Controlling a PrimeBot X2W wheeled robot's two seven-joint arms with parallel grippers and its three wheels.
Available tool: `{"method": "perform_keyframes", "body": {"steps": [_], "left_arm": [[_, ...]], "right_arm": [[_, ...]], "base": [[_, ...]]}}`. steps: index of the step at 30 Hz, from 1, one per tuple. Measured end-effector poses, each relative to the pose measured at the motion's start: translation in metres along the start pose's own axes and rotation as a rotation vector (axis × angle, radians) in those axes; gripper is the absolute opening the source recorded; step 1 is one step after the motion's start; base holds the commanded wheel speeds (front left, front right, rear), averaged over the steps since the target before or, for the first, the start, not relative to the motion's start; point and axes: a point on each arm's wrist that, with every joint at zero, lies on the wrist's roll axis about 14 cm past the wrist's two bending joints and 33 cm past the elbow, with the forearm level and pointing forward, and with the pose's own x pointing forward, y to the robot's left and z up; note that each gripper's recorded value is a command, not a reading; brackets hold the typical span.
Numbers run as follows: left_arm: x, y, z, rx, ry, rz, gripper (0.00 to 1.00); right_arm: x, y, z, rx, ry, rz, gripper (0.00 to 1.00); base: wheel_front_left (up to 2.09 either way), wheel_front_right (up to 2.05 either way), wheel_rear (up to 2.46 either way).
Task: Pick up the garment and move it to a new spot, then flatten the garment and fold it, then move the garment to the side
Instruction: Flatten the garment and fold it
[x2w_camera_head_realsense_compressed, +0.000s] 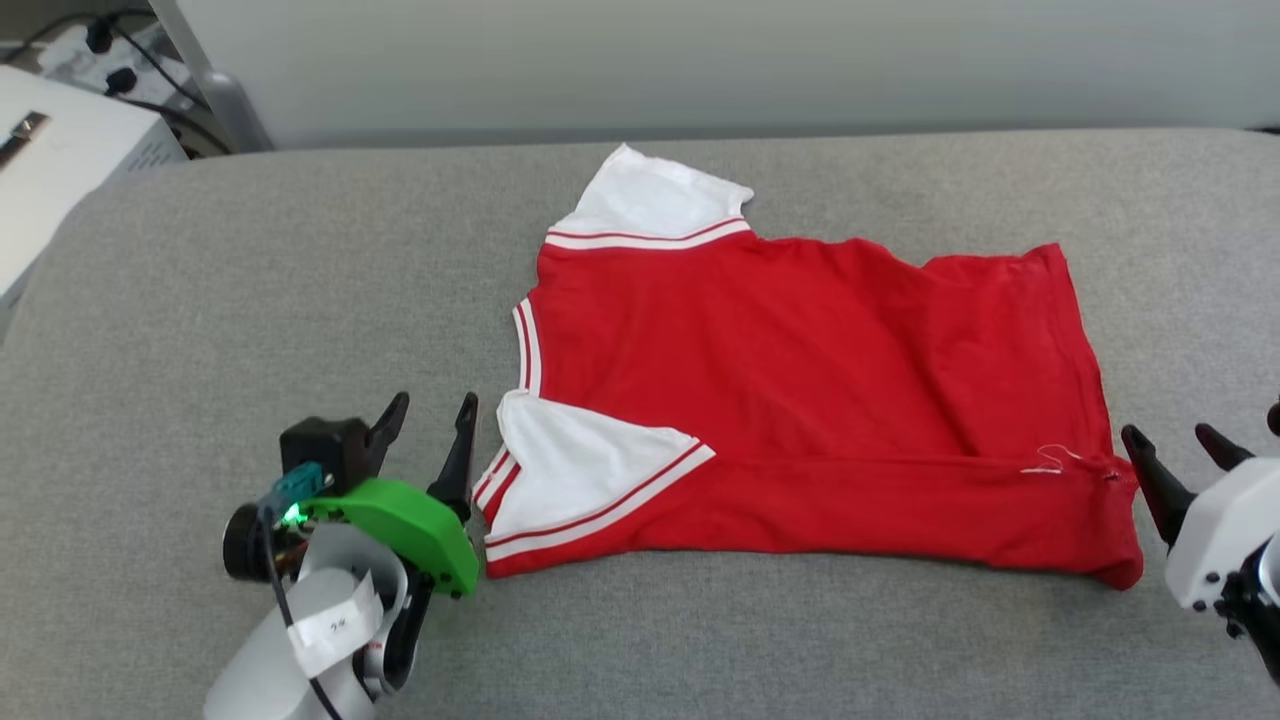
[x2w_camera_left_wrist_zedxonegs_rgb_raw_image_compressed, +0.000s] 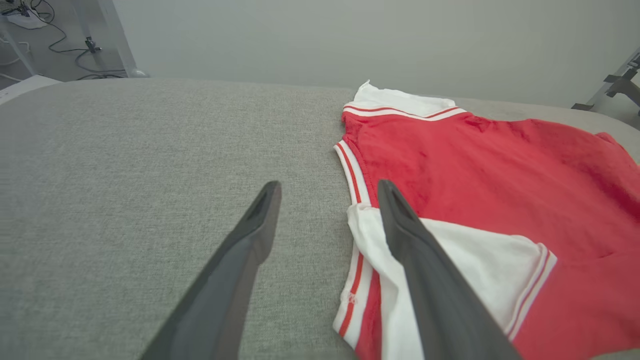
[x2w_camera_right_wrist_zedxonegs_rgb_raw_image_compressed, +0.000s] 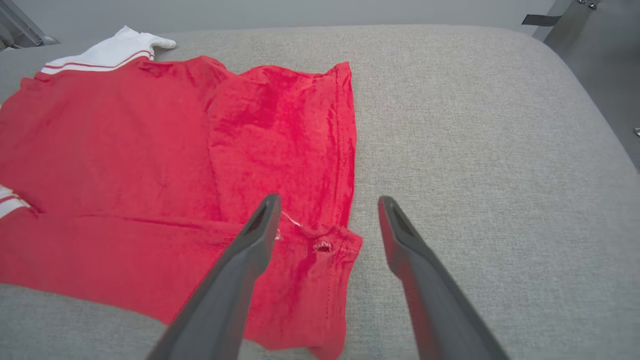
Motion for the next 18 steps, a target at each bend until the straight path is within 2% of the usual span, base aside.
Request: {"method": "perform_keyframes", "body": {"steps": [7,12,18], "left_arm": [[-0.034,-0.002,0.009,-0.067,-0.06,0.028,1.0],[-0.056,-0.024,-0.026,-0.091,0.094,-0.047,1.0],[-0.063,-0.036,-0.045,-0.107,0.226,-0.074,1.0]], "right_arm": [[-0.031,-0.004,-0.002,-0.042,-0.014,-0.036,1.0],[-0.044,-0.003,-0.004,0.018,-0.038,-0.06,1.0],[-0.045,-0.002,-0.016,0.045,-0.013,-0.078,1.0]], "base": [[0.0,0.0,0.0],[0.0,0.0,0.0],[0.0,0.0,0.0]]}}
